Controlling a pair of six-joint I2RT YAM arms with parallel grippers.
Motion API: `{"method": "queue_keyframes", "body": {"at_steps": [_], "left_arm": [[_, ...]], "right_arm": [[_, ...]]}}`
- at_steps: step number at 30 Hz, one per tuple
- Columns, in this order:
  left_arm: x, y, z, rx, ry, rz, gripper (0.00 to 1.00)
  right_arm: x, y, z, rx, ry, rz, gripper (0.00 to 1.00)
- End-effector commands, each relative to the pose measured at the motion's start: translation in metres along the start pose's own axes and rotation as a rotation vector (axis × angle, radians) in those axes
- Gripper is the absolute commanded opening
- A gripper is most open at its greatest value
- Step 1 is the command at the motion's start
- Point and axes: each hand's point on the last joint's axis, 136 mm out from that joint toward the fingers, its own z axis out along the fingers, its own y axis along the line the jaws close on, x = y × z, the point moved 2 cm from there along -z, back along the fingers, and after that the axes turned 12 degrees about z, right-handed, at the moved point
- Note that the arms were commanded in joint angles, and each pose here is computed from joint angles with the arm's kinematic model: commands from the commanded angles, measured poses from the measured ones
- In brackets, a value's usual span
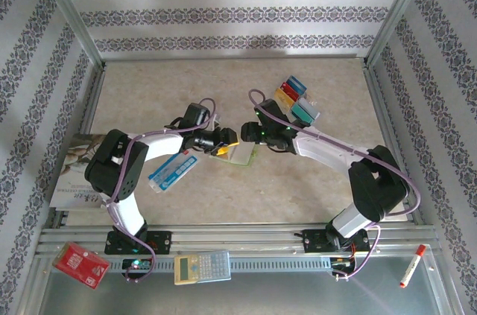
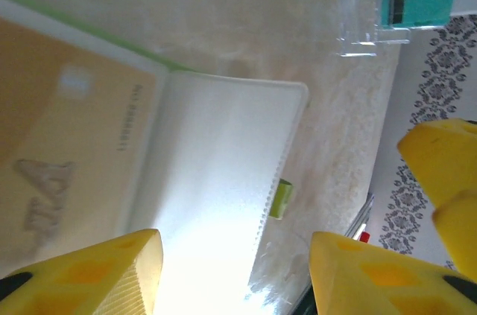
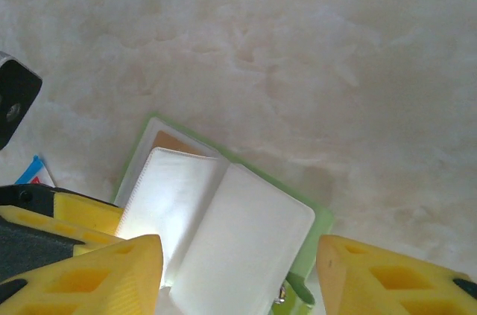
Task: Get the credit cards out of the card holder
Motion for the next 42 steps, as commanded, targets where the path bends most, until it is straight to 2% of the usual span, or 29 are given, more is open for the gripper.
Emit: {"method": "queue_keyframes", "body": {"at_steps": [1,7,15,18,23,27,35,40,42], "left_arm": [[-0.008,-0.023,0.01,0.069,-0.015,0.055,0.58],[0.003,-0.012,0.032,0.037,0.024,0.025,0.62],[0.009,0.003,0.036,-0.047,0.053,0.014,0.62],[0.005,-0.01,0.026,-0.034,0.039,0.045,0.62],[-0.01,-0.022,-0.002,-0.097,-0.018,0.115,0.64],[-0.017,-0.005,-0.023,-0.171,-0.068,0.092,0.65],[-0.022,0.04,-0.065,-0.284,-0.172,-0.022,0.68],[-0.018,0.051,-0.073,-0.293,-0.19,-0.053,0.68],[-0.016,0.048,-0.068,-0.252,-0.176,-0.057,0.67]], "right_arm": [[-0.013,-0.003,-0.015,-0.014,-0.061,0.031,0.58],[-0.025,-0.019,-0.029,0.003,-0.121,0.076,0.58],[-0.025,-0.026,-0.032,0.009,-0.126,0.093,0.58],[-0.024,-0.025,-0.033,-0.002,-0.12,0.096,0.58],[-0.022,-0.017,-0.03,-0.038,-0.091,0.117,0.57],[-0.015,-0.003,-0.022,-0.085,-0.044,0.124,0.56],[0.013,0.047,-0.003,-0.075,0.018,-0.017,0.54],[0.033,0.069,0.014,-0.068,0.073,-0.063,0.51],[0.034,0.073,0.016,-0.073,0.076,-0.06,0.51]]}}
